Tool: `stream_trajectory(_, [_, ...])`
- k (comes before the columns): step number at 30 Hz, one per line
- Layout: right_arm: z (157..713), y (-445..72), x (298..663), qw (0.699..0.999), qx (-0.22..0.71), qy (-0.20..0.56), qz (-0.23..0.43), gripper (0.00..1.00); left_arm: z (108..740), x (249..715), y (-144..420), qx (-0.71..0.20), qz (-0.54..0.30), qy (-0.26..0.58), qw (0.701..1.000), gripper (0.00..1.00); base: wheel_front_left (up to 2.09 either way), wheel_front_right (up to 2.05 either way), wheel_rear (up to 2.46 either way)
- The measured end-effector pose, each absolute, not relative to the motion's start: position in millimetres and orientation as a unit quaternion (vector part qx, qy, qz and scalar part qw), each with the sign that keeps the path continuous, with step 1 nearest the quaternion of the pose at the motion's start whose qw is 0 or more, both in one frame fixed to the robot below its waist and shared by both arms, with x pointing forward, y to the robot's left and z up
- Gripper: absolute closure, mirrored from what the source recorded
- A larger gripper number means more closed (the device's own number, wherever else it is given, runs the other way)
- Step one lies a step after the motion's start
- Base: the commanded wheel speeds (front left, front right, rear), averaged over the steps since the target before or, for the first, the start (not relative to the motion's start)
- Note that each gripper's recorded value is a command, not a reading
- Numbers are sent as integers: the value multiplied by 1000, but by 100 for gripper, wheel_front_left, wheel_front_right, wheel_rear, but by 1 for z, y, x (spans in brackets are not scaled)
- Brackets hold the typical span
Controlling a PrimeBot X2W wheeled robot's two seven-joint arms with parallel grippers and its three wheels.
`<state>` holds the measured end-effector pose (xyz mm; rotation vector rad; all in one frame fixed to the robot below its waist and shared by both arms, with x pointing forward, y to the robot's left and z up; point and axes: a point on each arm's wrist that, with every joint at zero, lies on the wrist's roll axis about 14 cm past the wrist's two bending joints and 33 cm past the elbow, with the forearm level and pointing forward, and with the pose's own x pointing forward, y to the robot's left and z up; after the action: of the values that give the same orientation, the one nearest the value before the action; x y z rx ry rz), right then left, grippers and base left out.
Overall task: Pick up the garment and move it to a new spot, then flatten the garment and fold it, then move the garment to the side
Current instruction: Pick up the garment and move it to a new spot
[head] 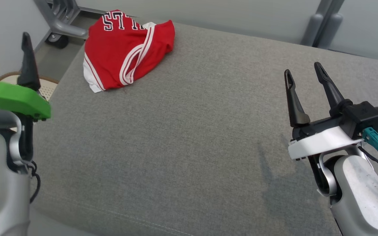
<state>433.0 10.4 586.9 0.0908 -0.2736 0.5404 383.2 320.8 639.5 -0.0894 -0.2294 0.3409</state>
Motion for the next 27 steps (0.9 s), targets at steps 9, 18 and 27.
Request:
stream_trajectory(9, [564, -21, 449, 968, 44, -105, 225, 0, 600, 452, 329, -79, 151, 7, 985, 0, 0, 0, 0])
stream_trajectory(18, [538, -66, 471, 981, 31, -83, 170, 0, 551, 519, 332, -110, 137, 111, 978, 0, 0, 0, 0])
stream_trajectory(27, [511, -102, 494, 989, -5, -65, 131, 0, 500, 573, 319, -107, 121, 172, 972, 0, 0, 0, 0])
